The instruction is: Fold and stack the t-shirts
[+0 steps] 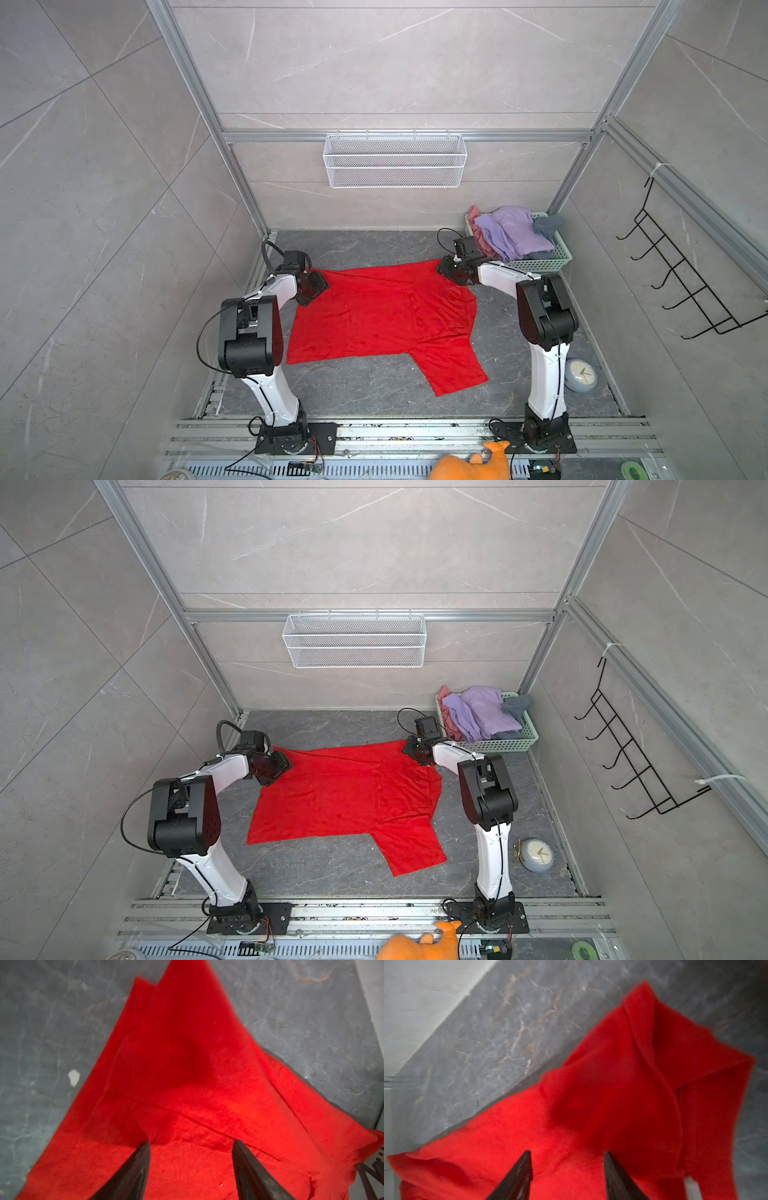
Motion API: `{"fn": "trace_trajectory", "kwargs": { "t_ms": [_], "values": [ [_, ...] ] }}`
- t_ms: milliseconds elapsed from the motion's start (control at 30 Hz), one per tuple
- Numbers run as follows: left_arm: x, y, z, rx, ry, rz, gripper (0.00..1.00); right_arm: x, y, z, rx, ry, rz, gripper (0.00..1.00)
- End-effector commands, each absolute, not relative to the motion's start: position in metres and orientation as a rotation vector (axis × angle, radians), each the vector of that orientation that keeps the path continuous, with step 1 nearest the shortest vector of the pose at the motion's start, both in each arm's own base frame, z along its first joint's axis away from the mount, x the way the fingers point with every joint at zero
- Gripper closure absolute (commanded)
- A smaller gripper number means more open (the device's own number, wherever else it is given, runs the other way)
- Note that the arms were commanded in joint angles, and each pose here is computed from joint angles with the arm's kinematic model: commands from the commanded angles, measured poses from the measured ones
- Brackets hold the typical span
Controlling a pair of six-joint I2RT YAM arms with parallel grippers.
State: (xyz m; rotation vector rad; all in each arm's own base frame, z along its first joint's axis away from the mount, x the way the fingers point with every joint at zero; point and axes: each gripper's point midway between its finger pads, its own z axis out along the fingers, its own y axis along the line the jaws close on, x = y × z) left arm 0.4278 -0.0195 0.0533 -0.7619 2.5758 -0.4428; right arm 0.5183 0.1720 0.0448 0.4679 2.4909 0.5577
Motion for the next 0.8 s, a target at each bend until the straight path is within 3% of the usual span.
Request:
{"fn": "trace_trajectory", "kwargs": {
  "t_ms": [0, 433, 533, 600, 667, 767],
  "values": [
    [0.43, -0.008, 0.075, -0.806, 2.5, -0.397, 0.33, 0.526, 0.178, 0.047, 0.487, 2.484, 0.576, 0.43],
    [0.443, 0.012, 0.058, -0.873, 2.436, -0.311, 0.36, 0.527, 0.178, 0.031, 0.502, 2.522, 0.559, 0.43],
    [0.451, 0.017, 0.058, -0.852, 2.424, -0.306, 0.48, 0.526, 0.178, 0.025, 0.505, 2.553, 0.546, 0.43],
    [0.454, 0.021, 0.059, -0.838, 2.423, -0.287, 0.69, 0.524, 0.178, 0.02, 0.508, 2.569, 0.539, 0.43],
    [0.454, 0.026, 0.061, -0.828, 2.424, -0.252, 0.83, 0.524, 0.177, 0.018, 0.516, 2.57, 0.537, 0.43],
    [0.453, 0.032, 0.071, -0.789, 2.422, -0.208, 0.95, 0.524, 0.176, 0.016, 0.522, 2.575, 0.531, 0.43]
  ]
}}
